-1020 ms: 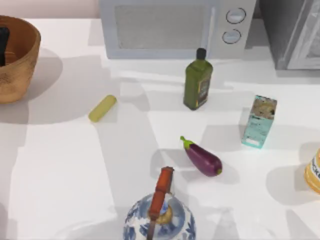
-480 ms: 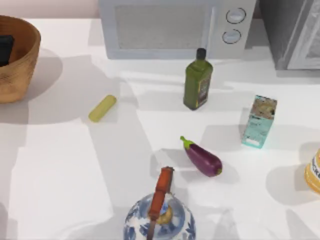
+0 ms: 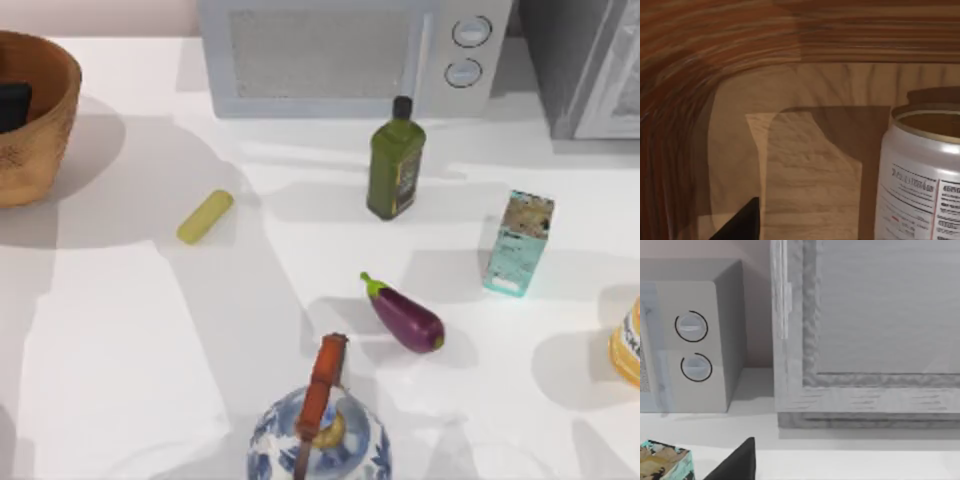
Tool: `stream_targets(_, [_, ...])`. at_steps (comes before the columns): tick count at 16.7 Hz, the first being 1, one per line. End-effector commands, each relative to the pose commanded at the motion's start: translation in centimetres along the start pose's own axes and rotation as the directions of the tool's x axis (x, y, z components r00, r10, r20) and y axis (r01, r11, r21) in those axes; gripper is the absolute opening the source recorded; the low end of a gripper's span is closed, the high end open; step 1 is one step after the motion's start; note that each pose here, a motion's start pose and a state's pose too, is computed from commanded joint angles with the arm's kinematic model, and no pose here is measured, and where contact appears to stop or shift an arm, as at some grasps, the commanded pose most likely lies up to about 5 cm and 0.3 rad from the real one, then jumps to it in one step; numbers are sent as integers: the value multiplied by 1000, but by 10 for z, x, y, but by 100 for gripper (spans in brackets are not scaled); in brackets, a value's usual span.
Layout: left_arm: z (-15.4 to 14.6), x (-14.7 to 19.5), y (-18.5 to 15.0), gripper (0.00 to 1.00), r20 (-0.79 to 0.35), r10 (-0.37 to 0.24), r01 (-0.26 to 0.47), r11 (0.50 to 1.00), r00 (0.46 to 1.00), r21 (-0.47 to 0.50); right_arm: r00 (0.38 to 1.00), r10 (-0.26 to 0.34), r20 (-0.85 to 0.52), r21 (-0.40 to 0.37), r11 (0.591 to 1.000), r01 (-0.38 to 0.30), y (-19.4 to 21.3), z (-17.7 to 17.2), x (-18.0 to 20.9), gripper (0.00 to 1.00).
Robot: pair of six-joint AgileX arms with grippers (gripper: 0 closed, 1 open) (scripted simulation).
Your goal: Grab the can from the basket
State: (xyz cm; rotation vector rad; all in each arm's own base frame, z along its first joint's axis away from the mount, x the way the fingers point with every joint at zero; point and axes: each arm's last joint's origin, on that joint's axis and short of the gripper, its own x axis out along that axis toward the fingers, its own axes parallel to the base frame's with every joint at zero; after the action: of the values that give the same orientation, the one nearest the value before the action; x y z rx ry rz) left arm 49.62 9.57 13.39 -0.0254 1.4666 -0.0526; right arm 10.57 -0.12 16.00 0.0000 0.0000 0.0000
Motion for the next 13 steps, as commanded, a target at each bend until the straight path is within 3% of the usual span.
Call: stream_targets(13, [0, 0, 0, 2, 0, 0, 0, 1000, 1000, 0, 1000, 0, 0, 0, 1000, 0, 0, 0, 0, 100])
